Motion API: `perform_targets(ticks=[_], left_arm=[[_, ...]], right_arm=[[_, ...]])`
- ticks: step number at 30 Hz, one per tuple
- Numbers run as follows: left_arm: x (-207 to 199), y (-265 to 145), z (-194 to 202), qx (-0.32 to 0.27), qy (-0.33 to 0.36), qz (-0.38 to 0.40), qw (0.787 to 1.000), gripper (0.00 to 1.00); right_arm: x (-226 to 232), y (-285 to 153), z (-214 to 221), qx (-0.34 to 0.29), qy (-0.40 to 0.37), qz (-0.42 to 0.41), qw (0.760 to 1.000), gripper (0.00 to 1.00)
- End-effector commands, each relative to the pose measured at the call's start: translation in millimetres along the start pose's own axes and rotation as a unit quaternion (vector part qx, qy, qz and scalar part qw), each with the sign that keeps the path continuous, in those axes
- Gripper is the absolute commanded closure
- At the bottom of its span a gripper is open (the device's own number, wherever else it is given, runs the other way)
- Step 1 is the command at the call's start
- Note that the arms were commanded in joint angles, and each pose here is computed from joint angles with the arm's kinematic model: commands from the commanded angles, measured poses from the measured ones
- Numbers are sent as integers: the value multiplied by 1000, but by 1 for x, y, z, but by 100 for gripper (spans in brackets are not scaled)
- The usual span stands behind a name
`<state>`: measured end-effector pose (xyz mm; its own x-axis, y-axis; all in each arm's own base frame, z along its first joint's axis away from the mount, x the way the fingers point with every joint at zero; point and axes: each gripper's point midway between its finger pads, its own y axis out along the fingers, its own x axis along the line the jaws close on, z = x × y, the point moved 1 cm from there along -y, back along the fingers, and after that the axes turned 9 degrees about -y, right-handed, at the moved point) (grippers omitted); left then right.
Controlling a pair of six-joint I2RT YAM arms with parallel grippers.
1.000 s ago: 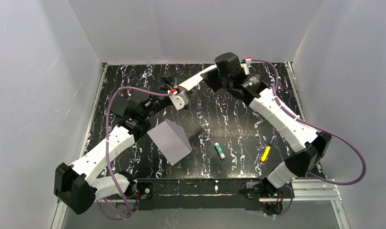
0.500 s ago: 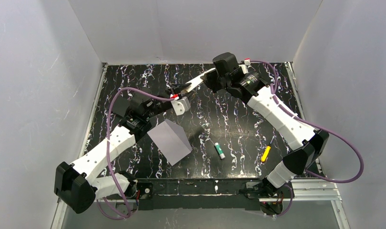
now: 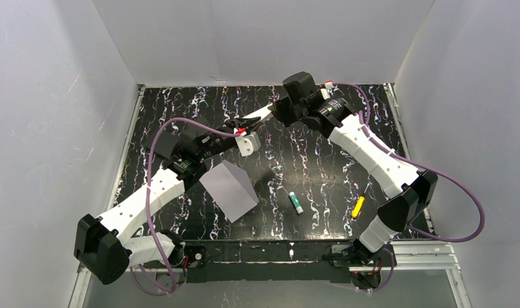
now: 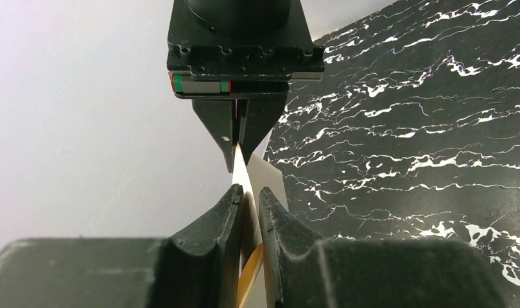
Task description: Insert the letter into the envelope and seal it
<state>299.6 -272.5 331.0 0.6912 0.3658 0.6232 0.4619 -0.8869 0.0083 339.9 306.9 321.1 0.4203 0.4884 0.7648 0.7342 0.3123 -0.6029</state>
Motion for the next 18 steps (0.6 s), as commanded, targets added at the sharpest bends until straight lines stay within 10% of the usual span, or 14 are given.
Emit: perform_targets(ticks=[1, 5, 11, 18], left_arm=[[13, 1, -12, -5, 4, -19, 1000, 88], [14, 0, -8, 7, -1, -25, 1000, 92], [14, -3, 2, 28, 13, -31, 999, 65], [13, -5, -2, 26, 11, -24, 999, 81]], right_arm=[[15, -11, -4, 1, 19, -20, 1000, 99], [17, -13, -5, 0, 23, -27, 999, 99], [19, -15, -3, 6, 23, -31, 999, 99], [23, -16, -2, 10, 19, -54, 998, 99]])
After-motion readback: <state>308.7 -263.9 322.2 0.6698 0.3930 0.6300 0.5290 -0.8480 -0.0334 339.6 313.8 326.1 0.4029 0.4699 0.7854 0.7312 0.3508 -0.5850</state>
